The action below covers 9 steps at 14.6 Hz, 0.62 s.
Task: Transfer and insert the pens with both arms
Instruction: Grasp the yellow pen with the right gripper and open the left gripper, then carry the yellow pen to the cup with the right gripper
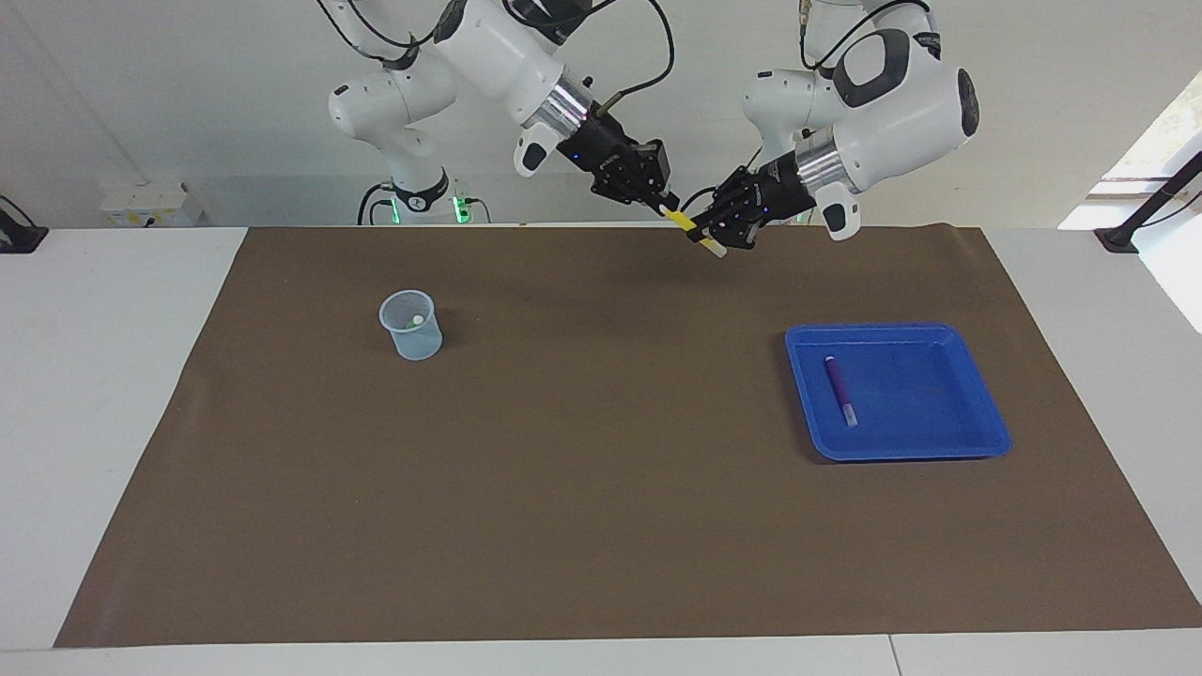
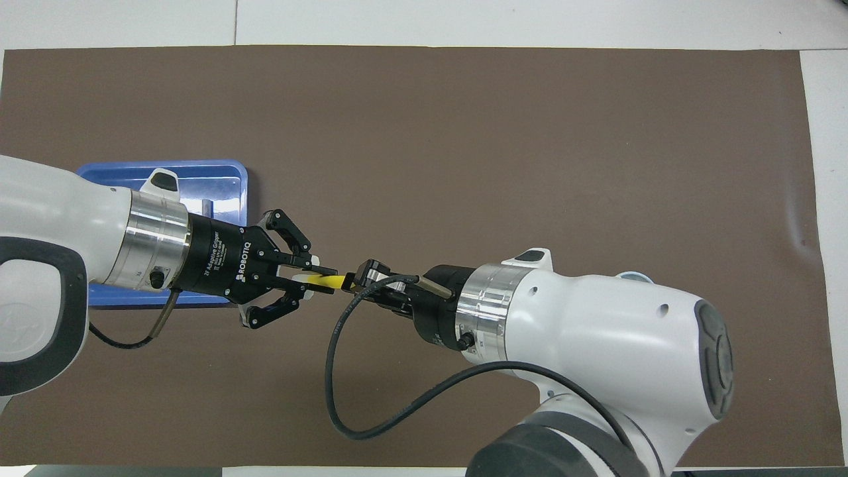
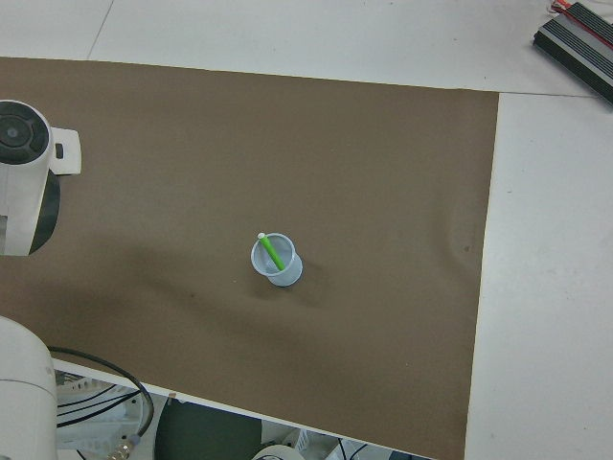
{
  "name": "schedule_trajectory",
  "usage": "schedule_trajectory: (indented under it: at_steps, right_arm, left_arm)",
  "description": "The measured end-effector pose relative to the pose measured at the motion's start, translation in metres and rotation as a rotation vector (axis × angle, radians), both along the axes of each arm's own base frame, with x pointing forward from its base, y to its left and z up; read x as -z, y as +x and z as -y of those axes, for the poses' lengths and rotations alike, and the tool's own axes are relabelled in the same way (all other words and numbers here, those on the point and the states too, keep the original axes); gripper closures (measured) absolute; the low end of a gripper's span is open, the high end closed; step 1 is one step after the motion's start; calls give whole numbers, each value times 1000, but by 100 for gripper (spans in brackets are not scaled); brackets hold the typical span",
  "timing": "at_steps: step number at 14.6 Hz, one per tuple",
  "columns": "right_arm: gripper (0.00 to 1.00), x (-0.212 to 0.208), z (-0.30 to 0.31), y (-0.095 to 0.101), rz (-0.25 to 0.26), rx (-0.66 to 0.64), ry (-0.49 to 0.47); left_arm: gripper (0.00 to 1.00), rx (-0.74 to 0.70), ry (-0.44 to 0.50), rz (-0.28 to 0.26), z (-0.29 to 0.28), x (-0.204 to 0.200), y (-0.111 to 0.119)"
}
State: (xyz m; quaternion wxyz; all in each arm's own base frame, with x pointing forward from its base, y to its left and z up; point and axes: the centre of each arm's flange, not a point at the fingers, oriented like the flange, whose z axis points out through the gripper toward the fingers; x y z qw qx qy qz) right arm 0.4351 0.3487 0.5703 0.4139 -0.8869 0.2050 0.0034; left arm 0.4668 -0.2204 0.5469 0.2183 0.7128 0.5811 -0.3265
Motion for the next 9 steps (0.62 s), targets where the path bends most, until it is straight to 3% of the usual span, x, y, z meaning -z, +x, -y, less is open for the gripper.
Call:
schedule_trajectory:
  at_steps: [2, 3, 7, 9]
  right_arm:
    - [83, 0, 1, 1, 1, 2, 1]
    - [83, 0, 3, 2, 1, 6, 1]
    - [83, 3, 23, 16, 35, -34, -72]
    - [83, -1, 52, 30, 35, -126, -170]
  left_arm:
    - [83, -4, -1, 4, 1, -1, 0]
    - [78, -6, -5, 8, 2, -2, 0]
    - [34, 18, -11, 36, 8, -9, -5]
    - [13, 96, 22, 111, 7, -7, -6]
